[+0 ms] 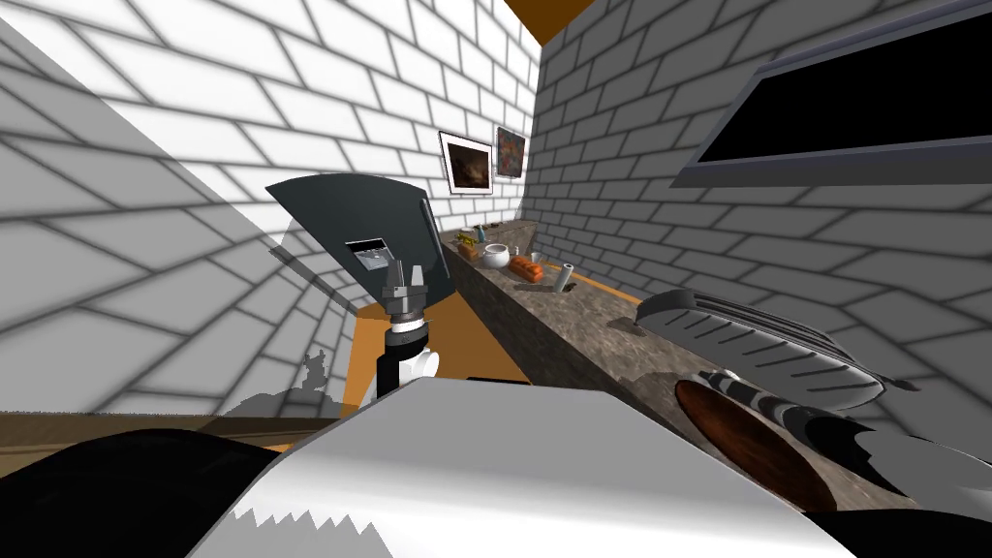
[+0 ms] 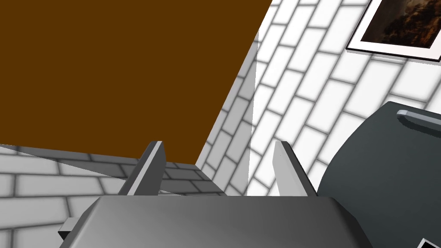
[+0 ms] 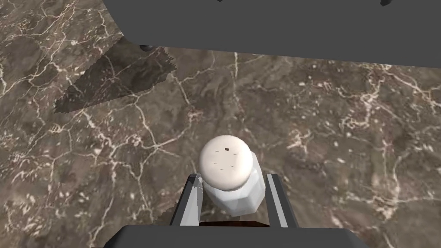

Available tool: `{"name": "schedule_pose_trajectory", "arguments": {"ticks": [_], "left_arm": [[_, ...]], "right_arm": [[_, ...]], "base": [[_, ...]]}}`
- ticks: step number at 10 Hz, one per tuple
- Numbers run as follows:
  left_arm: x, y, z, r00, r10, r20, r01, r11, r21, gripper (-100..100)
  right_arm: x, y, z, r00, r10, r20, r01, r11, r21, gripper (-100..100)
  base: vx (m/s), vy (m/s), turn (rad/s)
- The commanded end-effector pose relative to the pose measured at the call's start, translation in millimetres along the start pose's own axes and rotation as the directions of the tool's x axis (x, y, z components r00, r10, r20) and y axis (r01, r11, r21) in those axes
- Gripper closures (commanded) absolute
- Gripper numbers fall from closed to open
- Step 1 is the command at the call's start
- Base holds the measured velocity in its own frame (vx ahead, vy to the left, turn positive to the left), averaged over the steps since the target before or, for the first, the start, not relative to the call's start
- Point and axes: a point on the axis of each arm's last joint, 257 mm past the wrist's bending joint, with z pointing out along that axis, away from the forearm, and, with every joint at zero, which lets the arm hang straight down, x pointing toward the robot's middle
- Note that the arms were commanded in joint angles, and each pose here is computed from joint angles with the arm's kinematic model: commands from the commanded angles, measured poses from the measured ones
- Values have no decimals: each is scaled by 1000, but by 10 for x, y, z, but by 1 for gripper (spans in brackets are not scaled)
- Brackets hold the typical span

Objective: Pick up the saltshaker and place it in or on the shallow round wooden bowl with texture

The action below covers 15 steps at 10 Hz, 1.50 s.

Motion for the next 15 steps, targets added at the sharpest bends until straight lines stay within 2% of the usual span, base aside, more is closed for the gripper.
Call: {"name": "schedule_pose_trajectory", "arguments": {"ticks": [1,4,6,10,14,15], "left_arm": [[0,0,0,1000,0,0,0,1000,0,0],[0,0,0,1000,0,0,0,1000,0,0],[0,0,0,1000,0,0,0,1000,0,0],[0,0,0,1000,0,0,0,1000,0,0],[0,0,0,1000,0,0,0,1000,0,0],[0,0,0,1000,0,0,0,1000,0,0]], "right_arm": [[41,-64,24,1000,-9,-22,9,1000,13,100],[310,-489,121,990,-31,-138,42,996,77,100],[501,-782,154,975,-39,-220,65,991,114,100],[843,-1356,166,928,-40,-370,110,979,169,100],[1039,-1919,180,878,-33,-478,150,966,210,100],[1039,-1919,180,878,-33,-478,150,966,210,100]], "base": [[-126,-5,15],[-164,-31,7],[-226,-17,23],[-218,-42,43],[-226,-107,96],[-124,-86,62]]}}
